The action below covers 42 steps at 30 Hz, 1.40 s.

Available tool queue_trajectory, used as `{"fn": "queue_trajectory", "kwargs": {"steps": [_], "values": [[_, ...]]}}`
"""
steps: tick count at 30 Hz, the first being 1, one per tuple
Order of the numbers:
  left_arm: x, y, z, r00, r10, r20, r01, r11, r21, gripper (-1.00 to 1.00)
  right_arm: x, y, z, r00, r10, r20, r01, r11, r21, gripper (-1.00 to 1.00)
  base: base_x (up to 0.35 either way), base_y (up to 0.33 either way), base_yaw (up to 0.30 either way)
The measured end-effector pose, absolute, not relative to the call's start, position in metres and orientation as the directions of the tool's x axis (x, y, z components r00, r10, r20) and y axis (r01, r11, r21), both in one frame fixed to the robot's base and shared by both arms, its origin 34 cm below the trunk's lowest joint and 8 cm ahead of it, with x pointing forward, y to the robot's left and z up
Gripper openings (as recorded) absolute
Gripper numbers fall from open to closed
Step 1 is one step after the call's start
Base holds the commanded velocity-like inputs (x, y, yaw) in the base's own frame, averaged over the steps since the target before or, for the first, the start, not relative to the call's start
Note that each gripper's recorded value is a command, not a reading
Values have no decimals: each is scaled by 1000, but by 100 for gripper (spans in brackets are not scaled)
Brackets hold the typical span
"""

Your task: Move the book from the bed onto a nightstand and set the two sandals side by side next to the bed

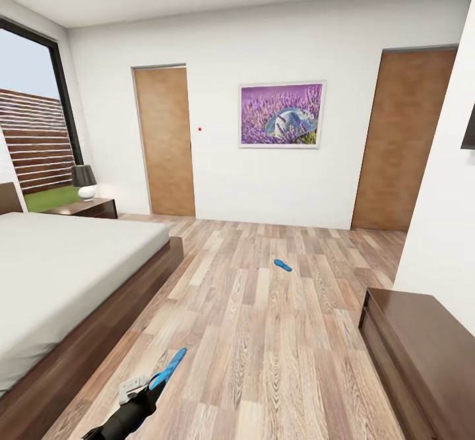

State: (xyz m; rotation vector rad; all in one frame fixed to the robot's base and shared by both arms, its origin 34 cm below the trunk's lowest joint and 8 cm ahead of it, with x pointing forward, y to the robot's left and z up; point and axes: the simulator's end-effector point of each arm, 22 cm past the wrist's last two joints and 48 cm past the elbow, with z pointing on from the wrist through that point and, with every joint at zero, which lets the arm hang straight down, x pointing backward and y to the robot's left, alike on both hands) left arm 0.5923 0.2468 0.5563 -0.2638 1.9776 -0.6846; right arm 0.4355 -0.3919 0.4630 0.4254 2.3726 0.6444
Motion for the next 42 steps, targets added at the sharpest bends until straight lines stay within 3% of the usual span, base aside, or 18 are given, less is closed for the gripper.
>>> {"fn": "queue_trajectory", "kwargs": {"steps": [42], "values": [[586,247,543,-524,-457,-719,71,817,-572,-100,425,-392,458,-769,447,-456,163,828,536,100,0,0,0]]}}
